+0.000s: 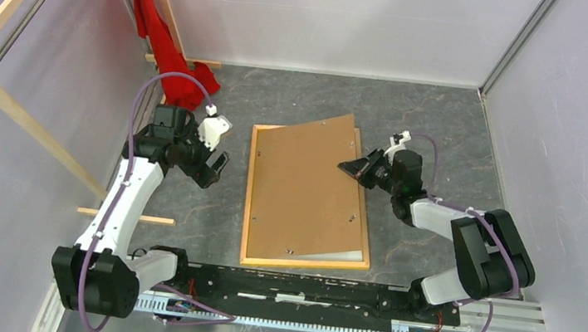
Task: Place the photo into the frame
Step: Place the photo frame item in the photo frame, then move the photo frame to the center of the board, then install the photo frame at the center of the board.
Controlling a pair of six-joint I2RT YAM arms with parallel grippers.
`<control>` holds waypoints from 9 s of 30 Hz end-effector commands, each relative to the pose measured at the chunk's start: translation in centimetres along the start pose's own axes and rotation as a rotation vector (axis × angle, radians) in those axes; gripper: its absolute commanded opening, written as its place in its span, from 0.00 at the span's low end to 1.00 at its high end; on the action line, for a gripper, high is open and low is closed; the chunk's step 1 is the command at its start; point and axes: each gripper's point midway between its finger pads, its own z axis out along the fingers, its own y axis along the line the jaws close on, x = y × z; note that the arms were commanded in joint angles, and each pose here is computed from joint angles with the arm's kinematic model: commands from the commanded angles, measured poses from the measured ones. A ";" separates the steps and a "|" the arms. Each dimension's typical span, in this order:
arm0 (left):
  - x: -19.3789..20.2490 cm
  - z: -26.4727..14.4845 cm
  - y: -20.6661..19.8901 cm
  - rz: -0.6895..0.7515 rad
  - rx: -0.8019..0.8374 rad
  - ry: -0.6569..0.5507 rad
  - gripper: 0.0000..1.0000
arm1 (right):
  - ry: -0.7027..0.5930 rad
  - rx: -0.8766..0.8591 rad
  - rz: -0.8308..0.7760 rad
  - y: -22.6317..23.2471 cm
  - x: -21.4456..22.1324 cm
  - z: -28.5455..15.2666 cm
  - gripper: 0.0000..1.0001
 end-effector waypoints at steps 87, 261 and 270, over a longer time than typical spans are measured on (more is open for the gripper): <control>-0.8 8.9 -6.8 0.132 0.312 0.077 0.91 | -0.096 0.038 -0.441 2.1 0.4 -6.9 0.76; -4.4 17.2 -3.1 -0.368 0.543 0.037 0.11 | 0.190 -0.231 -0.592 6.9 8.3 23.1 0.52; -4.3 16.8 -3.1 -0.352 0.537 0.036 0.11 | 0.211 -0.241 -0.584 7.2 9.4 24.0 0.50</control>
